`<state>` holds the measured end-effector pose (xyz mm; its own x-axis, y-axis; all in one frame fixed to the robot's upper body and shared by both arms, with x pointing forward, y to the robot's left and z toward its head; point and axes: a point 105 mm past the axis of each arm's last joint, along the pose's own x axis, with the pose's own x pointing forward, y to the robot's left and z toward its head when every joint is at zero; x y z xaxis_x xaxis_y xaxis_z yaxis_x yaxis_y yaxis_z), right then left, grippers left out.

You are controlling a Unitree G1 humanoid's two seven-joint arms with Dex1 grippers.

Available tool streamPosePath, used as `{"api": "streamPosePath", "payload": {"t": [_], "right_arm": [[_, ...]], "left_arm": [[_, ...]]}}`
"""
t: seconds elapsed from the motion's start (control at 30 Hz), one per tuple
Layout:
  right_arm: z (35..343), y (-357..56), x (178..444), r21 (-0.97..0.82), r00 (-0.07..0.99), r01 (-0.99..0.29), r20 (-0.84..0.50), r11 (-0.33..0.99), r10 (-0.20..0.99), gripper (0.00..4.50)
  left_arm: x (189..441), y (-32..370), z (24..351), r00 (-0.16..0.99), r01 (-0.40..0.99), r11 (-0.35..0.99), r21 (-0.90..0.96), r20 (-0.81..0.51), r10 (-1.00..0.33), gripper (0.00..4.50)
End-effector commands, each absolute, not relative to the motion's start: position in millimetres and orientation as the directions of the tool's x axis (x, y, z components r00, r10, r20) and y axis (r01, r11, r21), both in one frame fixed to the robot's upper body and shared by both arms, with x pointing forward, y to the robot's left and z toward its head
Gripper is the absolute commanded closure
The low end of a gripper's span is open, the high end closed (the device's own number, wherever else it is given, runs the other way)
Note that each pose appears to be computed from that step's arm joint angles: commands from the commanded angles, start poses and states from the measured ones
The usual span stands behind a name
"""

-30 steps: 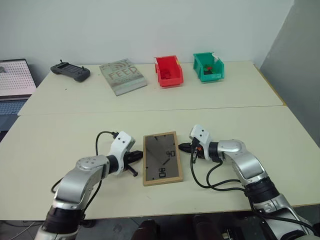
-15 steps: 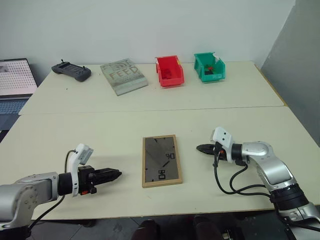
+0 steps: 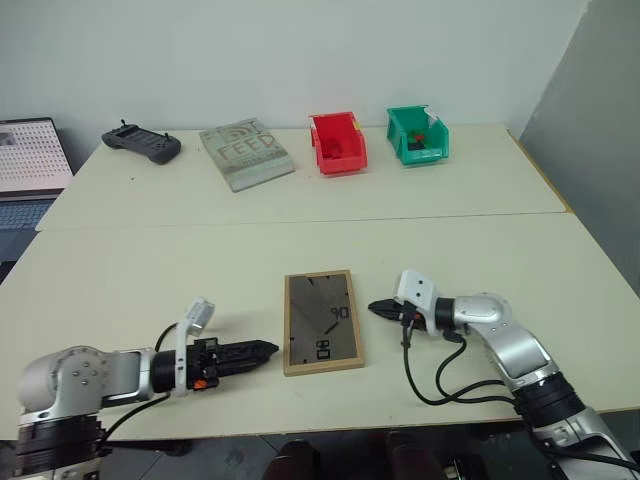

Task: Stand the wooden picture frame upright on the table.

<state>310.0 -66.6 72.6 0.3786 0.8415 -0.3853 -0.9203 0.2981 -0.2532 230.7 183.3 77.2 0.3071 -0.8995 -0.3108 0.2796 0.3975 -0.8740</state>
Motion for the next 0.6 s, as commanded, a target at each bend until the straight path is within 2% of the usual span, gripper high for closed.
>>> {"api": "streamPosePath", "payload": {"t": [0.03, 0.2, 0.4, 0.43, 0.47, 0.6], "right_arm": [[84, -53, 313, -0.295, 0.398, -0.905, -0.341, 0.306, 0.852, 4.5], [91, -34, 309, -0.287, 0.377, -0.911, -0.294, 0.295, 0.878, 4.5], [93, -37, 316, -0.27, 0.431, -0.893, -0.278, 0.361, 0.859, 4.5], [92, -41, 318, -0.269, 0.444, -0.888, -0.28, 0.374, 0.852, 4.5], [92, -43, 319, -0.27, 0.452, -0.884, -0.281, 0.382, 0.847, 4.5], [91, -53, 324, -0.264, 0.486, -0.868, -0.281, 0.421, 0.827, 4.5]], "left_arm": [[231, 170, 57, 0.268, 0.255, 0.393, -0.883, -0.326, -0.906, 0.06], [238, 139, 50, 0.233, 0.303, 0.346, -0.888, -0.283, -0.93, 0.06], [237, 126, 60, 0.231, 0.363, 0.305, -0.881, -0.232, -0.945, 0.06], [236, 129, 61, 0.237, 0.364, 0.307, -0.879, -0.231, -0.944, 0.41], [236, 130, 62, 0.241, 0.365, 0.308, -0.878, -0.23, -0.943, 0.48], [235, 140, 75, 0.257, 0.387, 0.314, -0.867, -0.226, -0.94, 1.38]]}}
